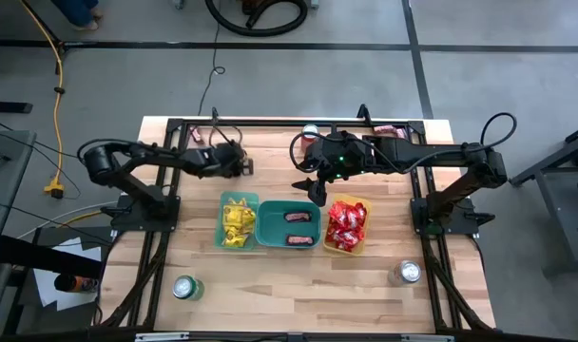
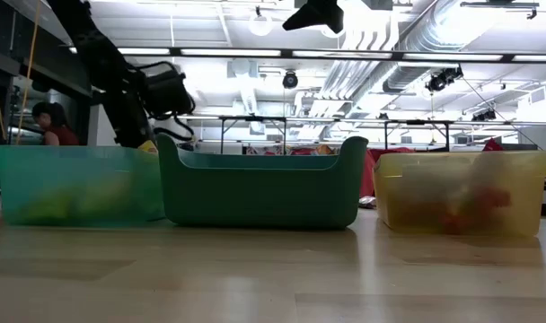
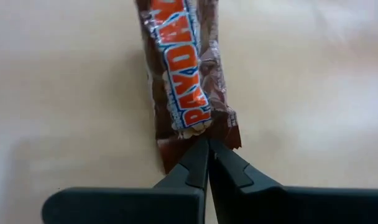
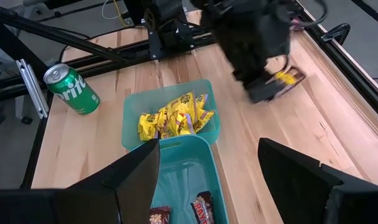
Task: Sort candy
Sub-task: Put the brown chocolate into the green bin
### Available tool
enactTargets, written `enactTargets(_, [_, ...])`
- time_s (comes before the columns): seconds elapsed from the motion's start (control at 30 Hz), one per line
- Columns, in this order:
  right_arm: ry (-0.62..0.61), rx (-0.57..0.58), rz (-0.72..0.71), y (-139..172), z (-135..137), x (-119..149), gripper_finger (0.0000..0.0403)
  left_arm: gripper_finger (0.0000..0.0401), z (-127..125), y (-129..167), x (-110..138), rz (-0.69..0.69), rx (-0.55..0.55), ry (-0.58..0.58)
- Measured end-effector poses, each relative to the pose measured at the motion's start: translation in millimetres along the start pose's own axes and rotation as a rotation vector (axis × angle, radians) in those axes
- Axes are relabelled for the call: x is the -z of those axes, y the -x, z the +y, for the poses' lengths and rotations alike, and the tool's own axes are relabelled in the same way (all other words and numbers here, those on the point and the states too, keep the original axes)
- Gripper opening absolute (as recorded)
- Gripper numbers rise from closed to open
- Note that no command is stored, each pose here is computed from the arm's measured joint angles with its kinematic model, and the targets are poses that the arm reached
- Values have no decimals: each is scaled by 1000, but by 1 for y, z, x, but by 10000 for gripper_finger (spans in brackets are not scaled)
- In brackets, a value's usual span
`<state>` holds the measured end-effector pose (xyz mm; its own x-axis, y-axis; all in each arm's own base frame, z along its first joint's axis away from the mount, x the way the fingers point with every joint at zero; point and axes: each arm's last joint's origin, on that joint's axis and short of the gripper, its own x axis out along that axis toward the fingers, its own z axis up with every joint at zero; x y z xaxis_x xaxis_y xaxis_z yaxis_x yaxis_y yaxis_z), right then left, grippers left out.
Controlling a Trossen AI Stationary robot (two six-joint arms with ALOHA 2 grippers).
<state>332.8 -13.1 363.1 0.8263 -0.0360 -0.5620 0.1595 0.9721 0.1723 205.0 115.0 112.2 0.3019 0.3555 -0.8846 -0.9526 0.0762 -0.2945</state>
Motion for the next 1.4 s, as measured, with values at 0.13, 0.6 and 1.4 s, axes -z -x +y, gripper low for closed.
enactTargets(0.13, [0,0,0,0,0,0,268,0,-11,20,14,11,93,-66])
enactTargets(0.6, [3,0,-1,0,0,0,268,26,-13,86,-5,-176,337,-210])
enactTargets(1.4, [11,1,-1,0,0,0,268,223,-23,1,7,-165,99,-46])
